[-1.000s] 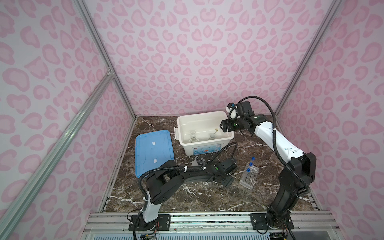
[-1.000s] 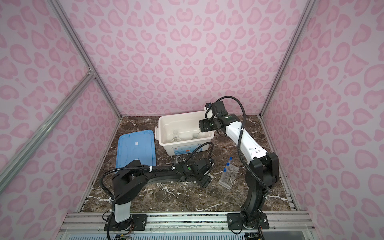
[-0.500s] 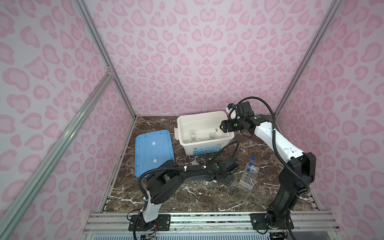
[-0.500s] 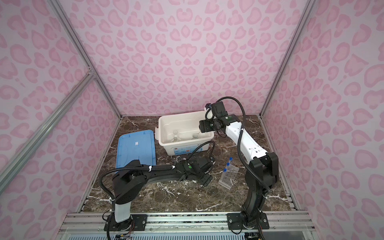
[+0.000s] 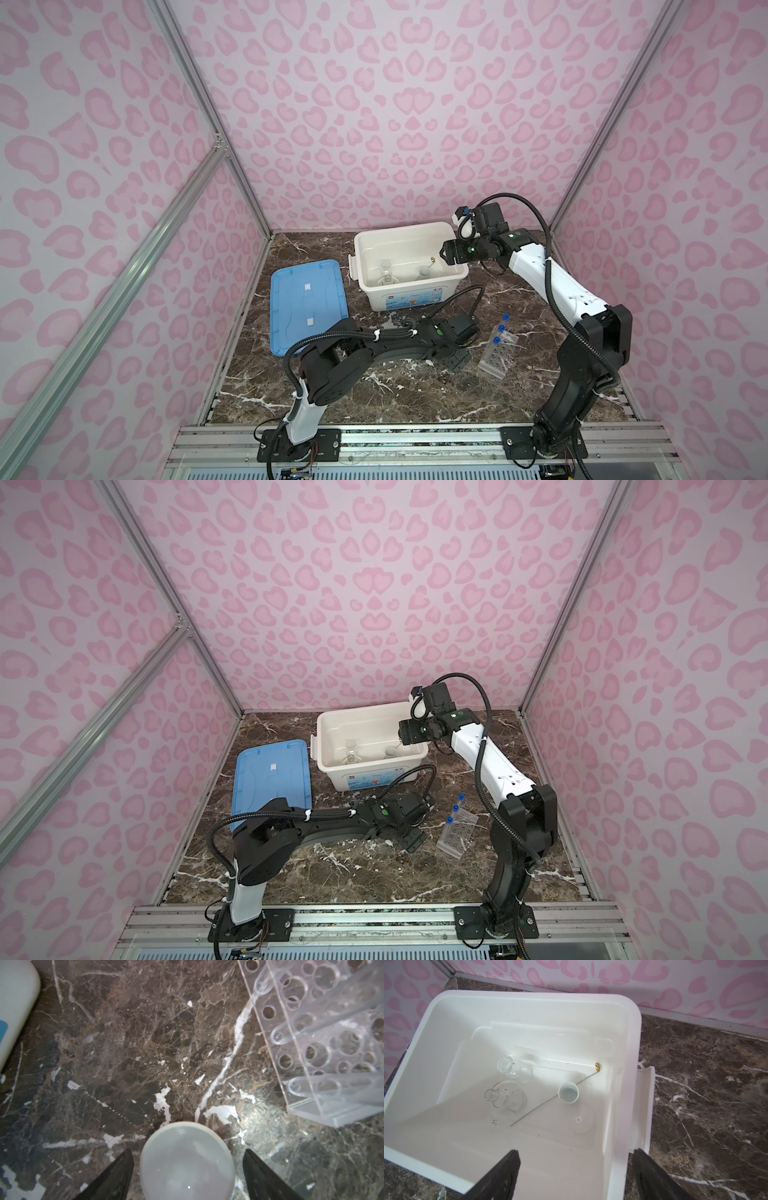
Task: Organize the chemistry lab equipment
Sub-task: 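Lift the white bowl with the left gripper, then carry the white bowl with the left gripper over the bin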
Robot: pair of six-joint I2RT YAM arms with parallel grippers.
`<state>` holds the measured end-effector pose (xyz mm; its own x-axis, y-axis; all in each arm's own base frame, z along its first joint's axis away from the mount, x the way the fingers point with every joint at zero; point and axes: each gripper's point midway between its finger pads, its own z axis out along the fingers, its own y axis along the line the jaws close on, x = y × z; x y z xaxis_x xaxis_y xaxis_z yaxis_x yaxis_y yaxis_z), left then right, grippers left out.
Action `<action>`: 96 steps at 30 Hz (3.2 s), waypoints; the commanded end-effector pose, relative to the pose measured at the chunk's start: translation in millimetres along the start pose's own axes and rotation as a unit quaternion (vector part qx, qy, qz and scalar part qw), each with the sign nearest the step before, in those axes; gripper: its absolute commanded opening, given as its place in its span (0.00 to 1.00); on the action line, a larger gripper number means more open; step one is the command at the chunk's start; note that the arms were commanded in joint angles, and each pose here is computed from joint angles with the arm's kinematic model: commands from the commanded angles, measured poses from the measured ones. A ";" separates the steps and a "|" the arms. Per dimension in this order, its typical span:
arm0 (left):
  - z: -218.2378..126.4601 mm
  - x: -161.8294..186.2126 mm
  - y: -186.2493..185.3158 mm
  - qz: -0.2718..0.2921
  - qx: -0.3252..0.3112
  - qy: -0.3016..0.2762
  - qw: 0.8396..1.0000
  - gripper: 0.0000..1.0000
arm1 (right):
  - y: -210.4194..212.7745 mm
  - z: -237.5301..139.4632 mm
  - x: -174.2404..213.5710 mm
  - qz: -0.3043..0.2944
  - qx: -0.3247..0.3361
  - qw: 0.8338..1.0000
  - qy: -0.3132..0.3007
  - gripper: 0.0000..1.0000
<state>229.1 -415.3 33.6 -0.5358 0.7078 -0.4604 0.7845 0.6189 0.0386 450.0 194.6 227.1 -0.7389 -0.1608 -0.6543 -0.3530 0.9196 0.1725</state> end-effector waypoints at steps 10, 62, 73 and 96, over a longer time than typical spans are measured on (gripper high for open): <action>6.8 1.8 1.9 0.002 -0.002 0.014 1.000 0.76 | 0.7 -1.3 -2.9 0.000 -0.004 1.000 -0.010 0.87; -106.4 -47.2 41.3 -0.012 -0.014 -0.065 0.998 0.63 | -16.2 -25.4 -4.9 0.016 -0.003 0.999 -0.036 0.87; -148.0 -63.8 100.5 -0.059 -0.039 -0.098 0.993 0.63 | -27.4 -25.4 6.6 0.029 -0.005 0.999 -0.030 0.86; -142.8 -113.7 207.0 -0.134 -0.062 -0.133 0.980 0.64 | -22.8 -5.4 37.8 0.041 -0.036 0.999 0.001 0.79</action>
<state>395.9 -314.8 217.7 -0.6168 0.4186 -0.6666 0.5656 0.8246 -0.0055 425.7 161.5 205.7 -0.7662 -0.0893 -0.6364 -0.3212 0.9109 0.2589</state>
